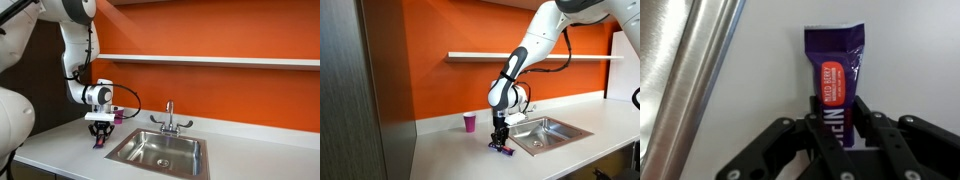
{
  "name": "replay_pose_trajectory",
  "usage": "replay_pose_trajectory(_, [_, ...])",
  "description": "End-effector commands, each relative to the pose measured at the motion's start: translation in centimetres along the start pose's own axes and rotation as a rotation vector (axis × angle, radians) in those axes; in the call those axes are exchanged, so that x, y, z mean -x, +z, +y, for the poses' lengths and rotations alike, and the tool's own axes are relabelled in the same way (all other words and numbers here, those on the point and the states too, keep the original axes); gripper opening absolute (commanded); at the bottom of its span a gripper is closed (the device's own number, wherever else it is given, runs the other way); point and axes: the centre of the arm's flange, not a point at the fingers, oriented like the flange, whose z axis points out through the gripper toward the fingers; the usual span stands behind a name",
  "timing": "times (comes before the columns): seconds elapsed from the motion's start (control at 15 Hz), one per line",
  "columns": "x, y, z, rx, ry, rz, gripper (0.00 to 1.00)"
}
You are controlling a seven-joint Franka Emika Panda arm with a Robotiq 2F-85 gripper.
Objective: Place the protein bar in the sink
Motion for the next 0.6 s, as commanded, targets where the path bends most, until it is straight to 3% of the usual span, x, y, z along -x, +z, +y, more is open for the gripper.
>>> replay_pose_trajectory(0.0, [-0.3, -0.7, 0.3, 0.002, 0.047, 0.017, 0.1])
replay_pose_trajectory(0.53, [-1.4, -8.2, -0.3, 0.042, 0.119, 0.104, 0.1])
